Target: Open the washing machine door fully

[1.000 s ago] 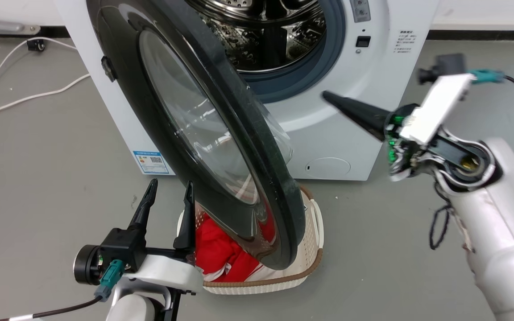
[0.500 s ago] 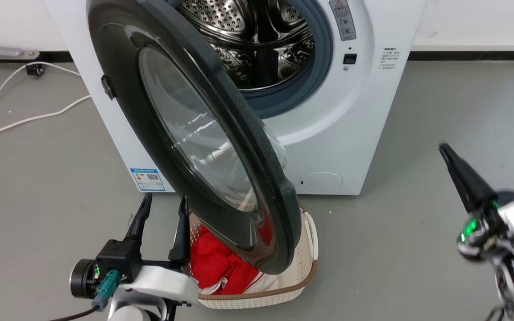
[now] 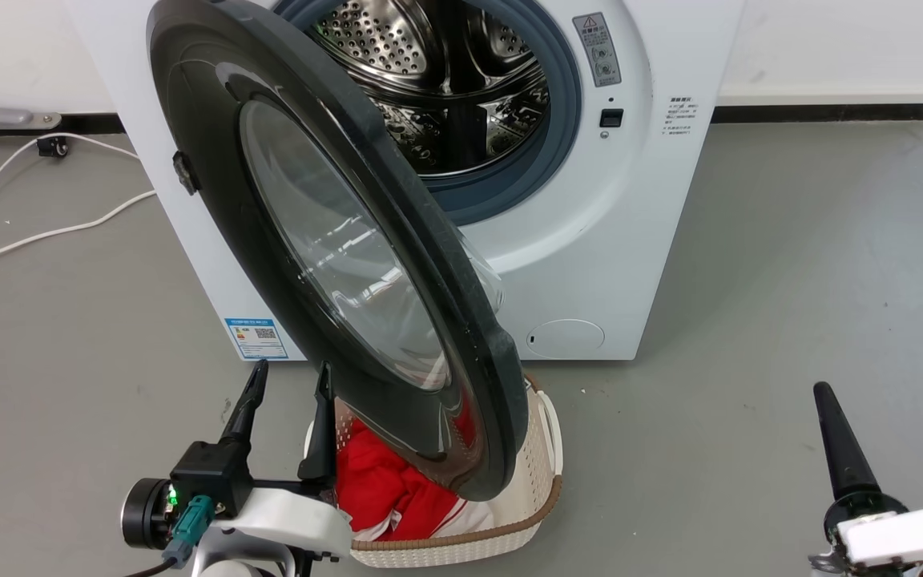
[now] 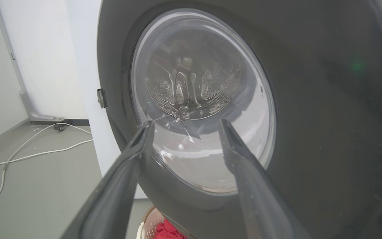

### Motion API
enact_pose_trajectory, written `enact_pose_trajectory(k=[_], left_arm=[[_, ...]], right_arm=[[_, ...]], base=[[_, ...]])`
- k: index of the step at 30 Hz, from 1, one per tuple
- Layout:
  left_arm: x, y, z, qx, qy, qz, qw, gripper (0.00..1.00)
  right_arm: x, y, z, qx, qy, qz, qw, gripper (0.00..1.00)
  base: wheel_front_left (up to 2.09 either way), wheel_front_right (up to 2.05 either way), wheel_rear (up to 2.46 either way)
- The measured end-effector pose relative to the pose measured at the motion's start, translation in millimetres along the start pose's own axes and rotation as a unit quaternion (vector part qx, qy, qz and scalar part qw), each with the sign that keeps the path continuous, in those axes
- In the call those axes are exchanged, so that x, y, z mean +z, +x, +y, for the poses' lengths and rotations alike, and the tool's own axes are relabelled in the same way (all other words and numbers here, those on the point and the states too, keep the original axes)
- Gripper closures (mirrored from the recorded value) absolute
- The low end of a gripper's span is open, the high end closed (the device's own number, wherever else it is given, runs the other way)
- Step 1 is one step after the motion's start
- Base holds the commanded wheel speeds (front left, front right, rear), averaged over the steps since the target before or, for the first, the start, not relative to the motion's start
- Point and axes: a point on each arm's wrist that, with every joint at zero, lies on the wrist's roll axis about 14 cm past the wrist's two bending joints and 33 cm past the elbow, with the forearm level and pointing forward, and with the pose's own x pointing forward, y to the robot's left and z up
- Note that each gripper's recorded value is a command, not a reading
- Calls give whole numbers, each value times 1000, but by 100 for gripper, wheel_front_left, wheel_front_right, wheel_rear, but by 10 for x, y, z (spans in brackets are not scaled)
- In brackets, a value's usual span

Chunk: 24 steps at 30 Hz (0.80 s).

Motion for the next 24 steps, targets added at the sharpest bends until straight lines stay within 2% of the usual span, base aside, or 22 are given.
enact_pose_trajectory(k=[3, 5, 8, 12, 15, 16, 17, 20, 24], left_arm=[[13, 0, -4, -1, 0, -2, 1000, 0], [23, 1, 0, -1, 0, -3, 1000, 0], [34, -1, 4, 0, 0, -5, 1000, 0], [48, -8, 37, 6, 1, -7, 1000, 0], [53, -12, 63, 10, 2, -8, 1000, 0], [52, -12, 66, 11, 2, -7, 1000, 0], [53, -12, 72, 11, 3, -8, 1000, 0], [42, -22, 87, 13, 6, -6, 1000, 0], [30, -36, 99, 14, 10, -3, 1000, 0]], right_arm=[[125, -33, -69, -4, -111, -36, 993, 0], [215, -37, -53, -1, -160, -58, 985, 0], [395, -26, 51, 13, -257, -90, 962, 0], [488, -28, 311, 43, -375, -116, 919, 0], [476, -61, 467, 59, -437, -124, 889, 0], [443, -72, 500, 61, -446, -122, 884, 0], [410, -90, 529, 64, -467, -119, 874, 0], [291, -154, 548, 67, -503, -98, 856, 0], [102, -241, 491, 65, -529, -66, 844, 0]], base=[[0, 0, 0], [0, 0, 0], [0, 0, 0], [0, 0, 0], [0, 0, 0], [0, 0, 0], [0, 0, 0], [0, 0, 0], [0, 0, 0]])
